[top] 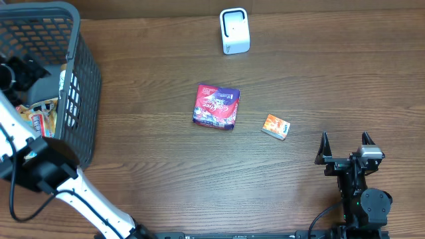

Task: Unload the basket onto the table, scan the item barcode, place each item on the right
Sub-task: 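Reach the left gripper into the basket and grasp the white tube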

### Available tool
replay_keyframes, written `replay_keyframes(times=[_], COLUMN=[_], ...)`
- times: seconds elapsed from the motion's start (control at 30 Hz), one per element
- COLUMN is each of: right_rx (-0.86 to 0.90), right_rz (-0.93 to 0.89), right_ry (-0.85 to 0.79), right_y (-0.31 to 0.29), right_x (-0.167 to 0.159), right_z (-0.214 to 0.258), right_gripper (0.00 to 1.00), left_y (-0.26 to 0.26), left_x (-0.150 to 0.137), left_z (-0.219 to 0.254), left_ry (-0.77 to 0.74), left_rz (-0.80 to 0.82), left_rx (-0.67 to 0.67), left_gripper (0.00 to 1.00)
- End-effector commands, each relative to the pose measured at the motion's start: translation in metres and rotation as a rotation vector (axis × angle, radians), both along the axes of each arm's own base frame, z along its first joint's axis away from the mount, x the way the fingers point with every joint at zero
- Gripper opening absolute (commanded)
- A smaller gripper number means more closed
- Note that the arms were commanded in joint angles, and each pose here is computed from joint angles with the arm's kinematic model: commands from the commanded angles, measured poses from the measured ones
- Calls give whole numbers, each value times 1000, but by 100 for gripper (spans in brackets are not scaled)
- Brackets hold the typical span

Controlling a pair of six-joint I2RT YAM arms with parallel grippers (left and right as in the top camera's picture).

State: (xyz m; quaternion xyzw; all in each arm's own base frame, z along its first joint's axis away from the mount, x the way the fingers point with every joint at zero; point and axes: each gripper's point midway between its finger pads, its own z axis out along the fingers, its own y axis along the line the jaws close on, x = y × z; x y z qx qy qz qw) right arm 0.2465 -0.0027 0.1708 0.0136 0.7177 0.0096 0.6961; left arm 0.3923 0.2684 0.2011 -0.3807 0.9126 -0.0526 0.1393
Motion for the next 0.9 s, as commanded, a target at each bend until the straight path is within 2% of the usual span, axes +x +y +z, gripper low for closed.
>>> replay_keyframes(times=[0.0, 0.23, 0.33, 0.37, 0.47, 0.6, 0.73, 0.83, 0.87], right_rx=[-5, -5, -5, -5, -5, -5, -5, -5, -5], right_rz=[-1, -1, -1, -1, -1, -1, -1, -1, -1], right_ry=[-8, -8, -8, -8, -8, -8, -8, -8, -8], right_y=[0, 0, 0, 0, 0, 0, 0, 0, 0], right_x=[0, 0, 0, 0, 0, 0, 0, 0, 0], right_z=[-1, -1, -1, -1, -1, -1, -1, -1, -1], right_gripper=[100, 100, 100, 100, 100, 100, 100, 100, 100], left_y=[-15, -26, -28, -27, -26, -25, -30, -38, -41], left_x=[16, 32, 34, 33, 31, 30, 37, 34, 28], left_z=[-42, -94, -112, -117, -123, -108, -55, -11, 5], left_ry=[82, 213, 256, 274, 297, 269, 138, 52, 33], left_rz=[-100, -156, -171, -171, -166, -150, -134, -136, -134], left_rx=[-34, 11, 19, 24, 29, 32, 53, 78, 92], left_gripper=[96, 95, 92, 85, 86, 86, 84, 64, 52])
